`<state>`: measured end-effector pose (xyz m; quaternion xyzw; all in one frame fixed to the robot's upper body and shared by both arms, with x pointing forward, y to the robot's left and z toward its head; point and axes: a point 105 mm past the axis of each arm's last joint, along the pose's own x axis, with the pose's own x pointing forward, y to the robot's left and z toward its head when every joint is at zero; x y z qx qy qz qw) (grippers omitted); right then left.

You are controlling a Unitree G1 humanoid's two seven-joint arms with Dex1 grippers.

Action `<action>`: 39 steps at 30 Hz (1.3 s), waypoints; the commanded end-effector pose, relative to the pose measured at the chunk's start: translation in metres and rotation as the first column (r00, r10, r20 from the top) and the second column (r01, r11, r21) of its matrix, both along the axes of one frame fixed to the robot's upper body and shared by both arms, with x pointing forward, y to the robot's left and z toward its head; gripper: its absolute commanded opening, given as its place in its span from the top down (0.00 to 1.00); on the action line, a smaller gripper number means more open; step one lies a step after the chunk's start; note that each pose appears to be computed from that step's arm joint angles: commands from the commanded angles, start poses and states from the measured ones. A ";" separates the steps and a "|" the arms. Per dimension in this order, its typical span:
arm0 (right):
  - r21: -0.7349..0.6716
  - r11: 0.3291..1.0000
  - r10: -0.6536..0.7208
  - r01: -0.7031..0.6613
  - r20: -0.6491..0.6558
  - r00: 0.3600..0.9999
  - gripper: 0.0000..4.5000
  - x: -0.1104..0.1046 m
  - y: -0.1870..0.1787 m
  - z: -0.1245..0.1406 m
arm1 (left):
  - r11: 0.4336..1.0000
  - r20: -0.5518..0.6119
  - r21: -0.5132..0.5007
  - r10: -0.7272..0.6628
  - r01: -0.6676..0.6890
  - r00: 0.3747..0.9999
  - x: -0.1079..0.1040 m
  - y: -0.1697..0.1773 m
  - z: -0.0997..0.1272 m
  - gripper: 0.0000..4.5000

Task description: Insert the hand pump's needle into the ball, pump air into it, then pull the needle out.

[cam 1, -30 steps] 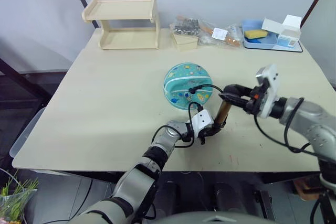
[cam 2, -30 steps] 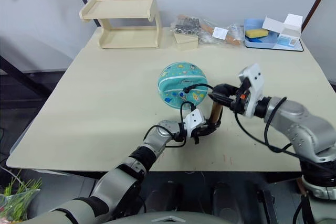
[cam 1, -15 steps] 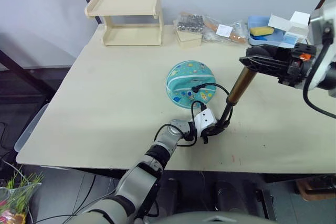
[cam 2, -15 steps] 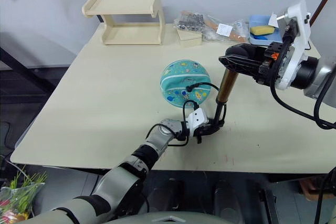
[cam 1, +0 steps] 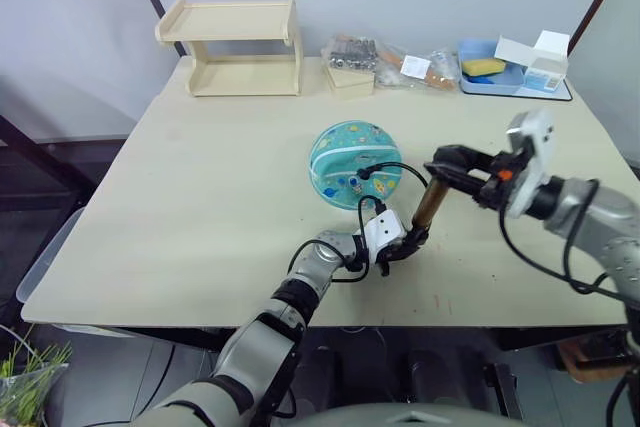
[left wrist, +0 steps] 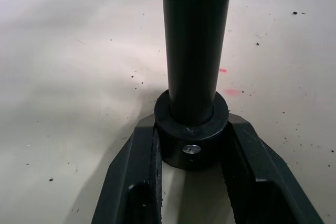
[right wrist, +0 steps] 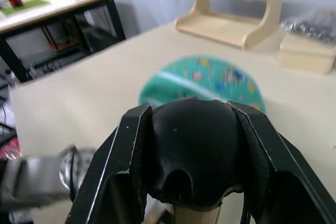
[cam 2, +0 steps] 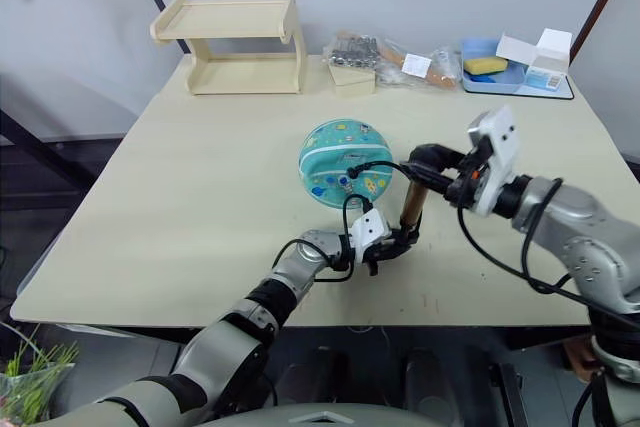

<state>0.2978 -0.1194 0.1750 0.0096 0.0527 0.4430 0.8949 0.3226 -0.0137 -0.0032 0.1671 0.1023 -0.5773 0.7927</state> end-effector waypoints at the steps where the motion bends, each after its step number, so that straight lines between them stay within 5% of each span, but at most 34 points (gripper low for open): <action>1: -0.166 0.986 -0.062 0.023 -0.234 0.970 0.63 -0.003 -0.007 -0.090 | 0.996 -0.113 0.089 -0.005 0.015 0.994 -0.019 0.014 -0.034 0.77; 7: -0.150 0.988 -0.046 0.019 -0.182 0.982 0.63 -0.001 -0.002 -0.083 | 0.996 -0.116 0.088 -0.001 0.012 0.993 -0.020 0.013 -0.035 0.77; 22: -0.034 0.996 0.093 -0.088 0.200 0.975 0.63 -0.030 -0.011 0.110 | 0.995 -0.129 0.095 -0.012 0.024 0.992 -0.022 0.012 -0.039 0.77; 28: -0.013 0.996 0.086 -0.085 0.226 0.970 0.63 -0.043 -0.021 0.152 | 0.995 -0.130 0.094 -0.026 0.039 0.991 -0.023 0.011 -0.038 0.77; 34: -0.008 0.998 0.062 -0.062 0.166 0.984 0.63 -0.031 -0.015 0.127 | 0.995 -0.132 0.093 -0.029 0.041 0.991 -0.023 0.010 -0.038 0.77; 39: -0.053 0.999 -0.003 0.001 -0.036 0.999 0.63 -0.009 -0.015 0.033 | 0.996 -0.129 0.085 -0.025 0.037 0.991 -0.023 0.011 -0.036 0.77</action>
